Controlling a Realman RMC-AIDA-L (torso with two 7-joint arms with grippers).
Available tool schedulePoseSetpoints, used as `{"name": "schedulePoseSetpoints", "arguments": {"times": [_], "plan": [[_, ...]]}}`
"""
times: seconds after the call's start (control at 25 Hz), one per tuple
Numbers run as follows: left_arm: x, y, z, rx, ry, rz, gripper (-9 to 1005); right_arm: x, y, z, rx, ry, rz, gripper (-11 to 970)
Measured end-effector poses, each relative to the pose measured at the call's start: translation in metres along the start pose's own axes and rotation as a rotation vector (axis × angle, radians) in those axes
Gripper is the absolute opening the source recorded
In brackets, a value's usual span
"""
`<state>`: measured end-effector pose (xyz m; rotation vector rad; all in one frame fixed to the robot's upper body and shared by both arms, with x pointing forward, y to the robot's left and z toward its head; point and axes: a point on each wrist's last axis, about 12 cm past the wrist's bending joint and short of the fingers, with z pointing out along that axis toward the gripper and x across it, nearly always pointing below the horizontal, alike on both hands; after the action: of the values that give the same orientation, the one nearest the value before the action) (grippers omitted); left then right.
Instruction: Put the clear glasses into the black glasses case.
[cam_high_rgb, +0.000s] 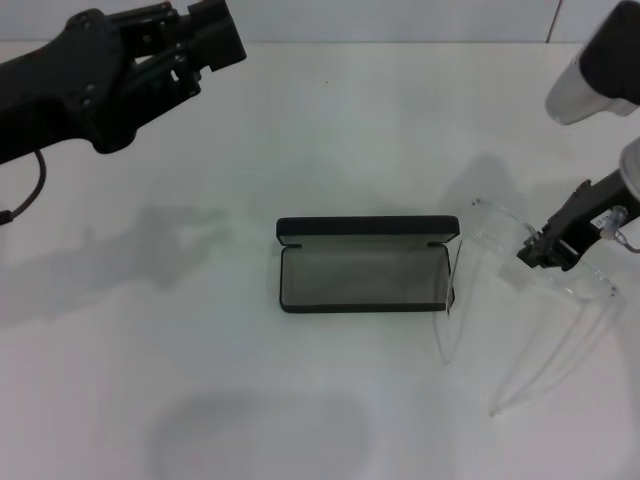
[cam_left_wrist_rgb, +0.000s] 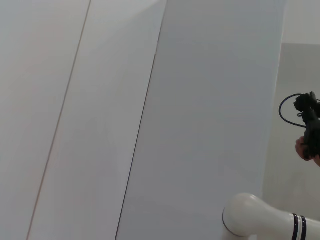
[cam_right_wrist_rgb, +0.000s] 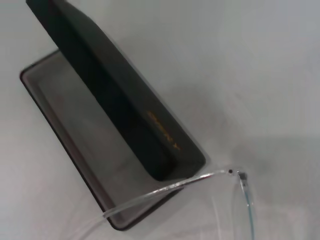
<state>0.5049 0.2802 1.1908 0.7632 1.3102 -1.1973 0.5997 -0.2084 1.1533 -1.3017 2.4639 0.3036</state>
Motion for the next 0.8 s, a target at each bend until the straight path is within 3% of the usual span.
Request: {"name": "schedulePoseSetpoints", "arguments": {"times": [0.28,0.44,0.56,0.8], "plan": [[0.003,-0.001,-0.002,0.005,0.002,-0.011,246,0.026,0.002,-0.035,-0.05,-0.101,0.047,116],[0.005,-0.005,-0.001,0.039,0.015,-0.007,246,0.053,0.004,-0.077,-0.079,-0.288,0.029,117],[0.007,-0.007,0.003,0.076,0.014,-0.021,246,0.066,0.014,-0.1,-0.112,-0.504,-0.062,118],[0.013,-0.01,0.023,0.21,0.004,-0.076,246,0.056,0.028,-0.091,-0.254,-0.773,-0.193,120]]}}
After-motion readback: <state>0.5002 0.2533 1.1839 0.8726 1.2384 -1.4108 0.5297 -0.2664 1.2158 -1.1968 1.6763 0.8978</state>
